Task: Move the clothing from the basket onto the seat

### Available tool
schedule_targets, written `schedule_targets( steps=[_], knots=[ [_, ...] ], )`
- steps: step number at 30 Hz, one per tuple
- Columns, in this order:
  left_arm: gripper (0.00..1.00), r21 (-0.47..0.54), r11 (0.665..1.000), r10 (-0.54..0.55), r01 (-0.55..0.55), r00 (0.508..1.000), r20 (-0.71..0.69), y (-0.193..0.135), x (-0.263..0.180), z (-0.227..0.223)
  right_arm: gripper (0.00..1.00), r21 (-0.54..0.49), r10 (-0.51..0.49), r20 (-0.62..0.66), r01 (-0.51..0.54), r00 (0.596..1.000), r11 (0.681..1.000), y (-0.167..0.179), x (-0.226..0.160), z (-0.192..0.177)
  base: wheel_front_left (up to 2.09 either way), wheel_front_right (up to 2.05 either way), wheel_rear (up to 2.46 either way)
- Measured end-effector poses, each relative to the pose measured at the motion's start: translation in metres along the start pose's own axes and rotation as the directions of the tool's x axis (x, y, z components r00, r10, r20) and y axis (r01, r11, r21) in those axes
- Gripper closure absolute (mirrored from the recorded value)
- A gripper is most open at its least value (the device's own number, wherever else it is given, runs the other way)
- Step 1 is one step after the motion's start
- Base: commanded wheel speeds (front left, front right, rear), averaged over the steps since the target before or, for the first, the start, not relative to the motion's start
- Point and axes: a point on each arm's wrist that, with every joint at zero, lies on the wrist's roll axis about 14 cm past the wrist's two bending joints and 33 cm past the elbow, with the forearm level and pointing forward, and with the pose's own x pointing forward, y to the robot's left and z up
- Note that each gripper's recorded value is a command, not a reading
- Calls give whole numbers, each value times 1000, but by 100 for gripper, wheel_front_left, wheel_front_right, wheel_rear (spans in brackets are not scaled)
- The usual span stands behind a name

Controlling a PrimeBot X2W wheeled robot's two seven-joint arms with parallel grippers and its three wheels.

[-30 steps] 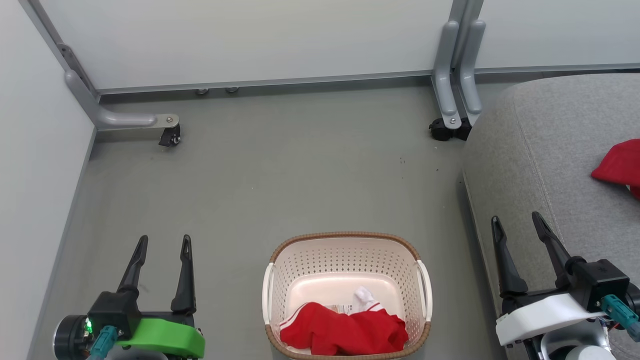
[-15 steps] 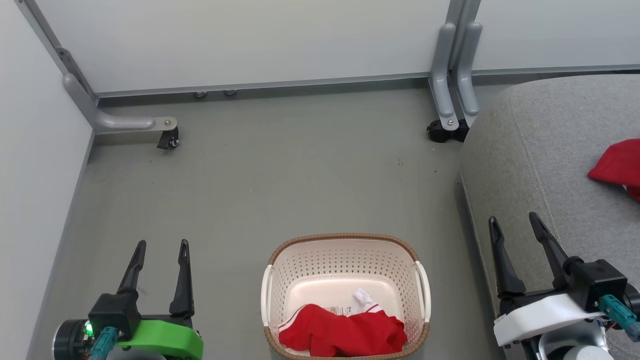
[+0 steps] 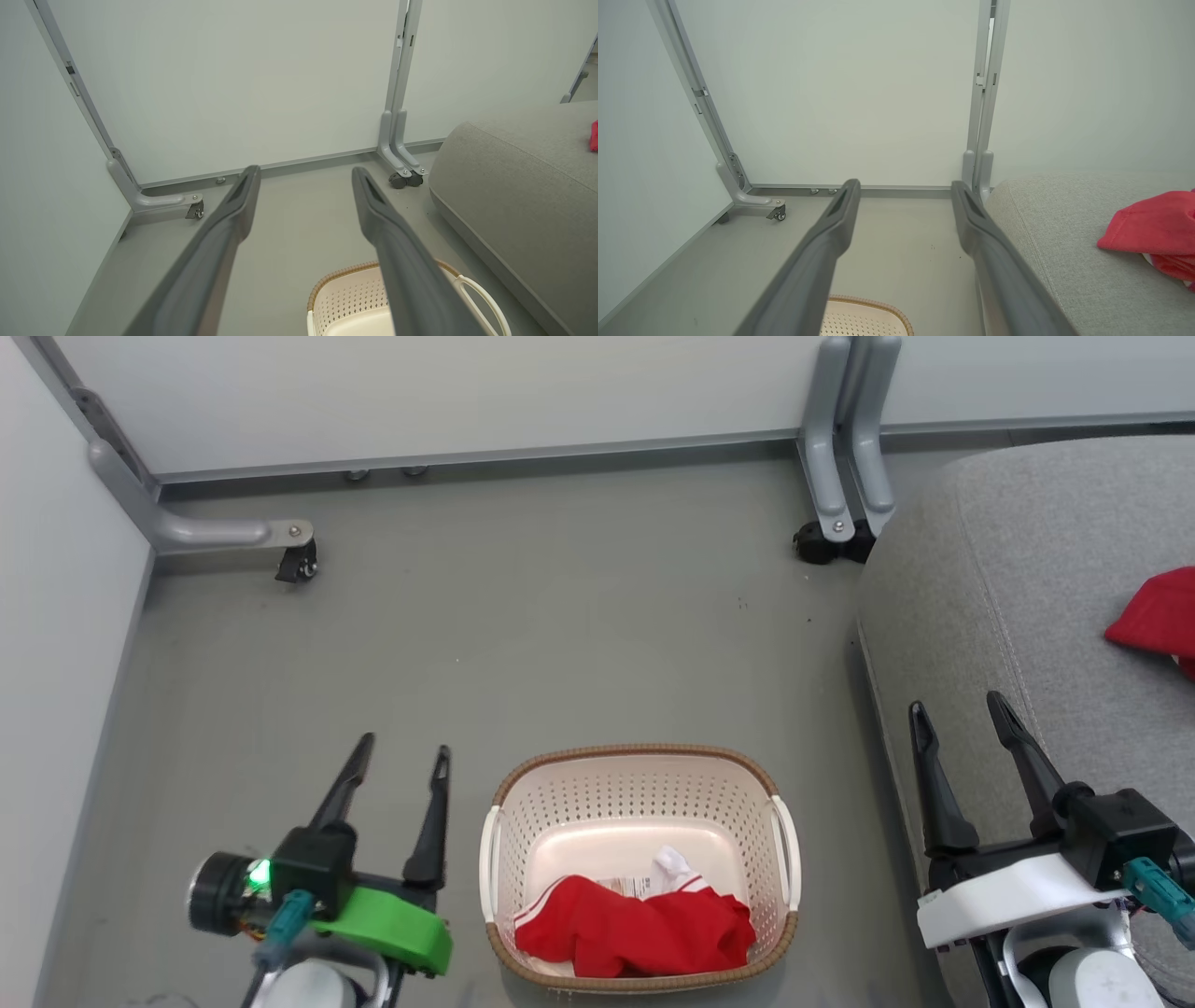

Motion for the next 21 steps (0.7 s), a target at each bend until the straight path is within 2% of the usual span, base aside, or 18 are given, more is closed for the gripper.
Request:
schedule_targets(
  steps=[6,13,17,21],
  knots=[
    [0,-21,978,-210,209,973,-95,-58,29,-30,0,-6,6,8,-5,1000,1000,-1,16,-1,0,0,0],
    [0,-103,918,-395,383,868,-301,-114,40,-92,0,-12,-6,1,6,1000,1000,-8,35,-12,0,0,0],
    [0,-196,864,-501,464,761,-413,-148,33,-129,0,-9,-9,-6,9,1000,1000,-12,47,-23,0,0,0],
    [0,-266,820,-564,507,636,-527,-165,22,-168,0,-2,-20,-16,20,1000,1000,-19,57,-36,0,0,0]
  ],
)
